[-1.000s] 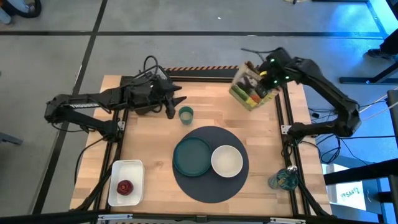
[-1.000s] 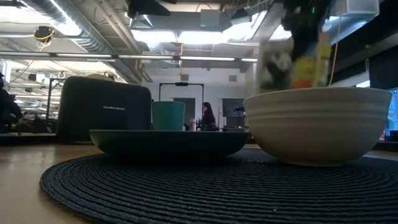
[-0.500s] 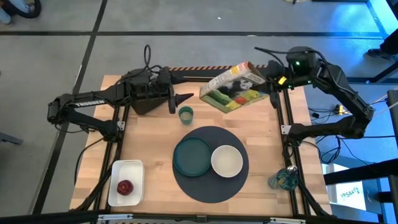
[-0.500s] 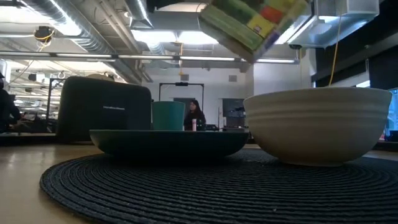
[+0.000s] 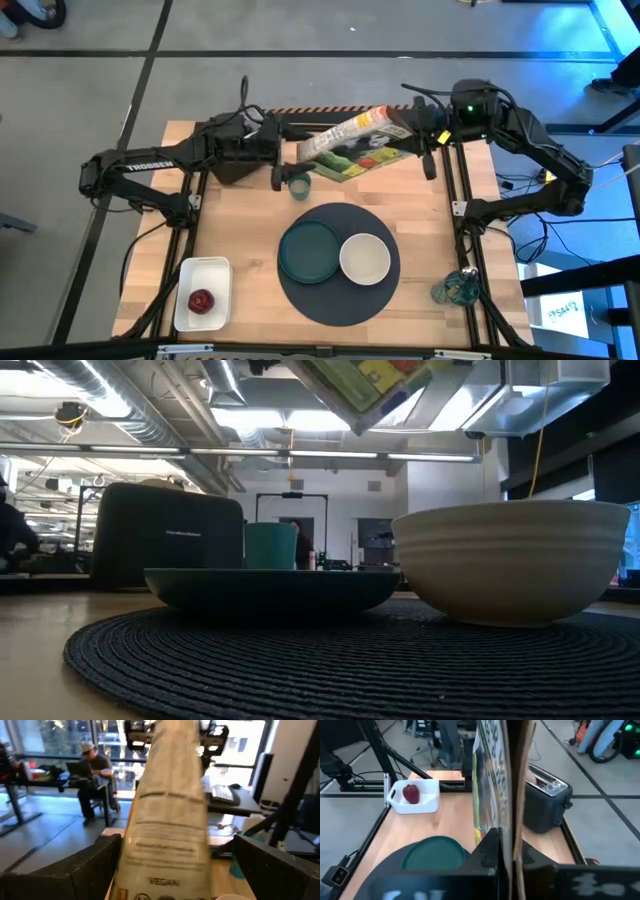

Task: Arrange a breakfast setting
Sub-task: Pour the cereal from the cereal box into the white bowl

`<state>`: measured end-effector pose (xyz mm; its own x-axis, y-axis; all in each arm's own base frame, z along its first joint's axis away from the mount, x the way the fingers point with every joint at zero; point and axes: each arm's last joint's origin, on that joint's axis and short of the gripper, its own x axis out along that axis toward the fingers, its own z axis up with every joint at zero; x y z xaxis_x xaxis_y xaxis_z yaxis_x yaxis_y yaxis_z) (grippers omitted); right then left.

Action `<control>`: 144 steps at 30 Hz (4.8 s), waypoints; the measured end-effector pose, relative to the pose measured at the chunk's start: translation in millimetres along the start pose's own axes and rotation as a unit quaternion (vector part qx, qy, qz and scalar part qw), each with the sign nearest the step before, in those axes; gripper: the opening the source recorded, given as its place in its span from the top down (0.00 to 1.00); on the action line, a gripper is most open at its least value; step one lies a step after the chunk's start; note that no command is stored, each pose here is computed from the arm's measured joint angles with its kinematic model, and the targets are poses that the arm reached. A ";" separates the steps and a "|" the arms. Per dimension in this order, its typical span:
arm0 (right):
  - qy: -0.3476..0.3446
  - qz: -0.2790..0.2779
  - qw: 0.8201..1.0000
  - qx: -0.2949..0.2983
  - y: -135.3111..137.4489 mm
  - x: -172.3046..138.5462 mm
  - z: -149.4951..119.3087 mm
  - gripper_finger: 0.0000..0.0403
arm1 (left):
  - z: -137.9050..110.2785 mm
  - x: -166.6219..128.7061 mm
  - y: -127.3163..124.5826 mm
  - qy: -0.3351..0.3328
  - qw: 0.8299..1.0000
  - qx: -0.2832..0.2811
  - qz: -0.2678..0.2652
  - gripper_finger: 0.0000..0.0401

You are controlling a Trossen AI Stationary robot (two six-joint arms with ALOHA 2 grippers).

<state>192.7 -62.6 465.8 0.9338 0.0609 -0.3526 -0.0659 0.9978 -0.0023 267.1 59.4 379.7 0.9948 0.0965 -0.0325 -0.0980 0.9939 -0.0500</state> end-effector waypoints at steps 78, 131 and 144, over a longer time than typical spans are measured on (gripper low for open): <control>0.060 -0.216 0.940 0.256 9.0 -43.1 -23.3 0.28 | -4.1 31.5 -76.7 0.388 0.818 0.379 -0.192 0.48; 0.062 -0.215 0.943 0.246 9.0 -42.8 -23.2 0.28 | -3.7 26.1 -108.6 0.366 0.730 0.551 -0.174 0.48; 0.061 -0.215 0.943 0.246 8.9 -42.7 -23.0 0.28 | -3.7 25.7 -109.2 0.368 0.726 0.556 -0.167 0.48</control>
<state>144.2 -56.9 459.4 0.7879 -0.3252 -0.5229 0.5085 0.8226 0.2546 303.4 -46.8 380.6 0.6337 0.1925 -0.7492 0.6350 0.4237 0.6460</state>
